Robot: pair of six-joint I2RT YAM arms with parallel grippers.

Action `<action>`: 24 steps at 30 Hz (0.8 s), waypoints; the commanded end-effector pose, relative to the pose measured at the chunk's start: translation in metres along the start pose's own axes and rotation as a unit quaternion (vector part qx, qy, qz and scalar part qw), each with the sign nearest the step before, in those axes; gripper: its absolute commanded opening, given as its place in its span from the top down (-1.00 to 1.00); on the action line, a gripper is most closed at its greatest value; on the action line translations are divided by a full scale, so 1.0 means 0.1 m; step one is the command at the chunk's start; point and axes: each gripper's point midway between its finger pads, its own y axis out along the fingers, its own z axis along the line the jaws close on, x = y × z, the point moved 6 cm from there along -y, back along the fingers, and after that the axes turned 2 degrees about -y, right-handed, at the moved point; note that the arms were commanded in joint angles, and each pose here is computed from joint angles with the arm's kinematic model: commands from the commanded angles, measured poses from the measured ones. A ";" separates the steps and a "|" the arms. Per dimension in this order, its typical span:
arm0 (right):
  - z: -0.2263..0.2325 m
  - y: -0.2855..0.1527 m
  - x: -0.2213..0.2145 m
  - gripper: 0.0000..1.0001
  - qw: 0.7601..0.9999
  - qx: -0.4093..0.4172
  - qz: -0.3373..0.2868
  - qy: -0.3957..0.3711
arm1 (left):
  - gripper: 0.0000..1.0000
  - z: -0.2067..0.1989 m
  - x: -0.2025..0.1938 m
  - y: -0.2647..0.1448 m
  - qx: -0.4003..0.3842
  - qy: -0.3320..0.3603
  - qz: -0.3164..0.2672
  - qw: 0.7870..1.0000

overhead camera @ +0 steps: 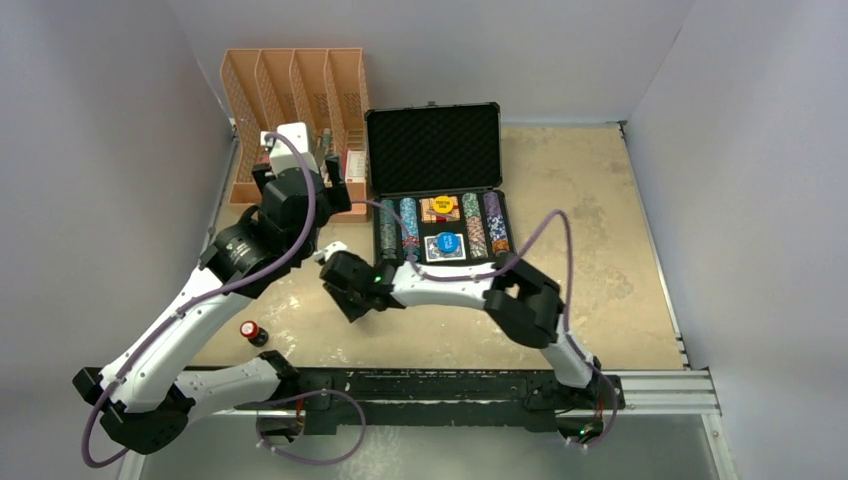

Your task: Pack up texas hold em set

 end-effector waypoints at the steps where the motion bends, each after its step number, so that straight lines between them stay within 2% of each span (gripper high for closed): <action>1: -0.11 -0.76 0.61 0.22 0.985 0.061 -0.145 0.071 | -0.58 0.00 -0.27 0.01 -0.001 -0.063 0.024 0.998; 7: -0.45 -1.28 0.68 0.21 0.961 0.092 -0.214 0.148 | -0.58 0.10 -0.31 -0.03 0.023 -0.133 0.003 0.991; 12: -0.83 -1.66 0.70 0.18 0.929 0.098 -0.266 0.236 | -0.54 0.13 -0.43 -0.06 0.009 -0.160 0.005 0.987; 19: -1.42 -1.93 0.73 0.16 0.874 0.109 -0.312 0.358 | -0.49 -0.11 -0.83 -0.01 -0.087 -0.175 0.051 0.979; 24: -1.53 -2.11 0.77 0.16 0.854 0.107 -0.330 0.388 | -0.47 -0.45 -1.02 -0.03 -0.218 -0.162 0.089 0.958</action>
